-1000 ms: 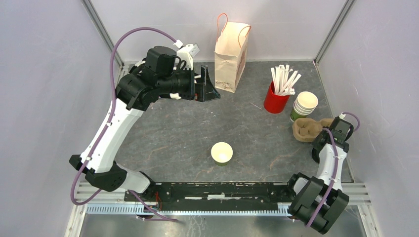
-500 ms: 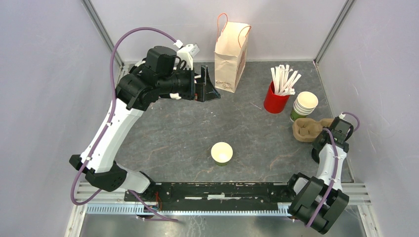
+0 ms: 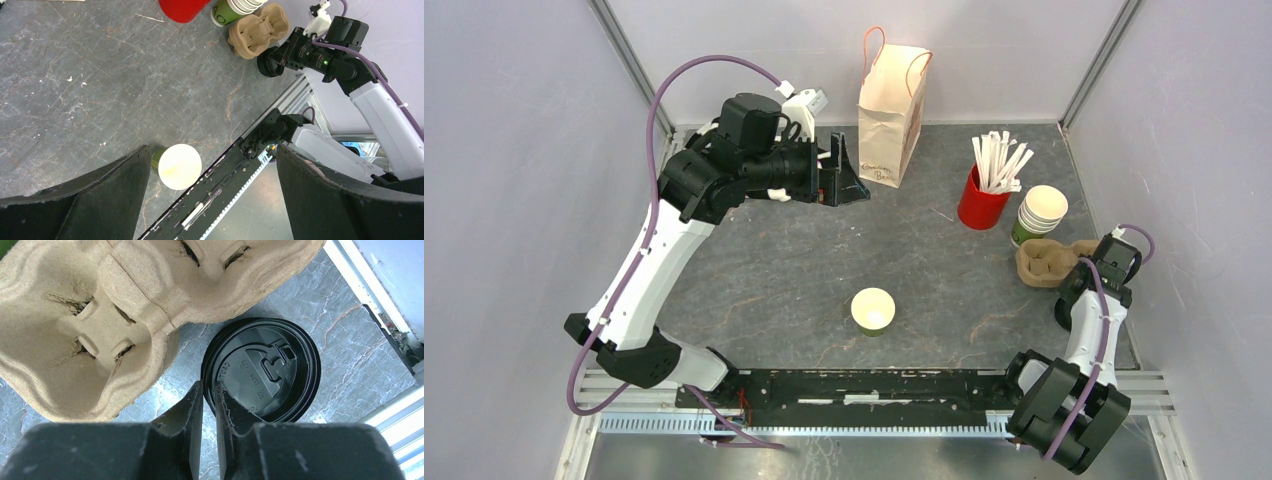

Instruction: Pack the takeout coffee

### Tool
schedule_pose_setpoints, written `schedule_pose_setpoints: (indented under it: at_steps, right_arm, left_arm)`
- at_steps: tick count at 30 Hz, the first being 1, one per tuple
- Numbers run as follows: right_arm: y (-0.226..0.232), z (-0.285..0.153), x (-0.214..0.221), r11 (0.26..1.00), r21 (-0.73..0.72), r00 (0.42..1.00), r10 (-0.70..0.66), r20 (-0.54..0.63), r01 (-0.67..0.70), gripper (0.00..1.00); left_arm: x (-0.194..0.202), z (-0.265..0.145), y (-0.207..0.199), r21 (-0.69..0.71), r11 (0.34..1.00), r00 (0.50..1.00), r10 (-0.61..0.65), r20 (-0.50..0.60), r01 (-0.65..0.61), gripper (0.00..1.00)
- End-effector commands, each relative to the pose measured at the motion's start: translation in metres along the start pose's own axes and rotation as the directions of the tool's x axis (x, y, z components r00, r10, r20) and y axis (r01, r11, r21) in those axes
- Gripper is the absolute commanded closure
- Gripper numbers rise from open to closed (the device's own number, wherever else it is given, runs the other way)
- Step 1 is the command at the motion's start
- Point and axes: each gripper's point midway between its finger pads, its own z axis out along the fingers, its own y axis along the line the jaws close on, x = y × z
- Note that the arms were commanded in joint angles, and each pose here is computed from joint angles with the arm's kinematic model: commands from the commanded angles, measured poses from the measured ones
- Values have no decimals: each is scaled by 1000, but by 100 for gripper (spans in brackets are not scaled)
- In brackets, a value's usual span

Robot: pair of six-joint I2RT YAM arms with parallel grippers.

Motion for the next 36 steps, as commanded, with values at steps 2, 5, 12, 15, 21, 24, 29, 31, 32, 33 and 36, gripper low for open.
schedule_pose_setpoints:
  at_steps: [2,5,12,15,21,24,29,31,32,33,36]
  right_arm:
    - [-2,-4,-16,1000,7,999,-1,48,0,81]
    - [-1,-4,-15,1000,6,999,-3,49,2,81]
    - [-2,-2,-13,1000,8,999,-1,48,1,85]
    - [-2,-2,-12,1000,9,999,-2,45,2,89]
    - [-2,-5,-15,1000,10,999,5,49,-5,97]
    - [-3,-8,-18,1000,17,999,11,48,-12,100]
    - [-7,-17,-26,998,50,998,40,46,-42,100]
    - [-11,-23,-33,996,76,997,51,56,-56,100]
    - [-12,-25,-34,994,86,997,56,56,-61,100]
    - [-13,-28,-37,993,93,996,63,62,-68,100]
    - [-13,-34,-44,991,98,994,80,79,-88,100]
  left_arm:
    - [-12,-7,-10,37,998,997,53,53,-55,0]
    - [-12,-7,-10,36,998,997,53,56,-56,0]
    - [-12,-7,-10,37,998,997,54,56,-56,0]
    - [-12,-7,-11,38,998,997,52,55,-55,0]
    - [-12,-8,-11,38,998,997,52,55,-54,0]
    - [-11,-8,-11,39,998,997,52,55,-54,0]
    - [-13,-9,-12,44,998,997,52,60,-55,0]
    - [-13,-9,-13,47,997,997,54,62,-57,0]
    - [-13,-9,-13,47,997,997,54,62,-57,0]
    - [-13,-9,-14,50,997,997,53,61,-56,0]
    - [-14,-9,-15,54,997,997,55,63,-58,0]
